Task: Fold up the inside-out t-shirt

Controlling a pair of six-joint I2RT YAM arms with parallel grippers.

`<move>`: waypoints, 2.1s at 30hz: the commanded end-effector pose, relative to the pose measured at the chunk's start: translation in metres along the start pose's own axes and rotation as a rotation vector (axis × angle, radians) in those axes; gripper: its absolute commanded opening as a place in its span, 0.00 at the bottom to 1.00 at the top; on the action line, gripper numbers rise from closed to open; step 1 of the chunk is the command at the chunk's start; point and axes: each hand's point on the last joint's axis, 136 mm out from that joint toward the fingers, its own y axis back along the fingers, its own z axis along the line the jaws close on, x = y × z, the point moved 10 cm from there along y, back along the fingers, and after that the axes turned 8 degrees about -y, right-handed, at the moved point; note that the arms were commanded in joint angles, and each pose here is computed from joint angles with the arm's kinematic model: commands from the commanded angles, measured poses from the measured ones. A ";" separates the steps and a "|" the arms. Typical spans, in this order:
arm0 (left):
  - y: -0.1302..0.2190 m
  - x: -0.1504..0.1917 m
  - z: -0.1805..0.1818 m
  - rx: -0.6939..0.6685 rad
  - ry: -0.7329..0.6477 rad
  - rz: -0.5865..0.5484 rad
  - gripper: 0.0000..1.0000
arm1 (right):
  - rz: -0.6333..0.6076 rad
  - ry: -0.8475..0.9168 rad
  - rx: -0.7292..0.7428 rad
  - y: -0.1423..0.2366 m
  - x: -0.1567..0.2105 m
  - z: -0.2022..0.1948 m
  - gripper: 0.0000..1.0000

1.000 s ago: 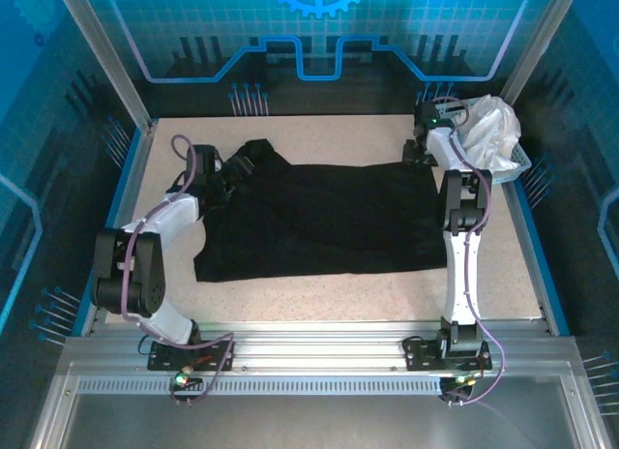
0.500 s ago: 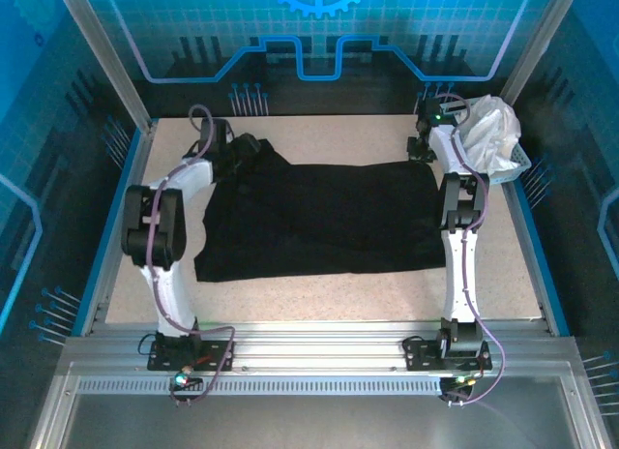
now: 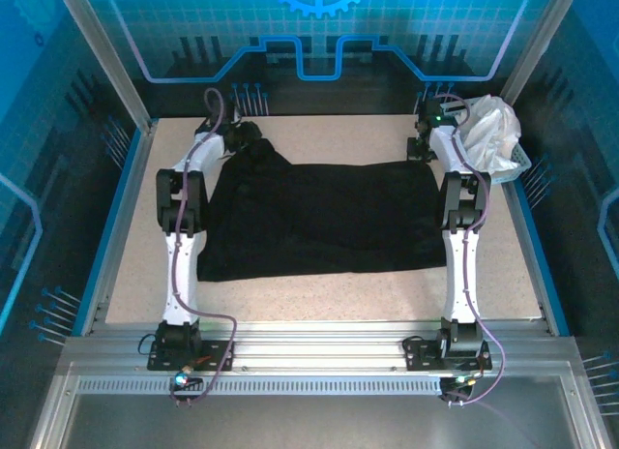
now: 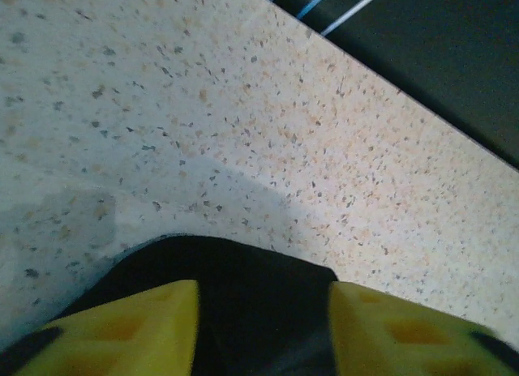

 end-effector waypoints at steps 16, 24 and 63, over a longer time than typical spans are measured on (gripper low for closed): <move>0.096 -0.028 -0.043 0.133 -0.040 -0.073 0.00 | -0.072 -0.010 -0.110 0.046 -0.004 -0.012 0.00; 0.152 -0.004 -0.040 0.151 -0.009 -0.072 0.00 | -0.128 0.007 -0.138 0.083 0.002 -0.017 0.00; 0.287 0.177 0.019 0.262 0.373 0.179 0.00 | 0.119 -0.041 0.082 0.122 0.153 -0.074 0.12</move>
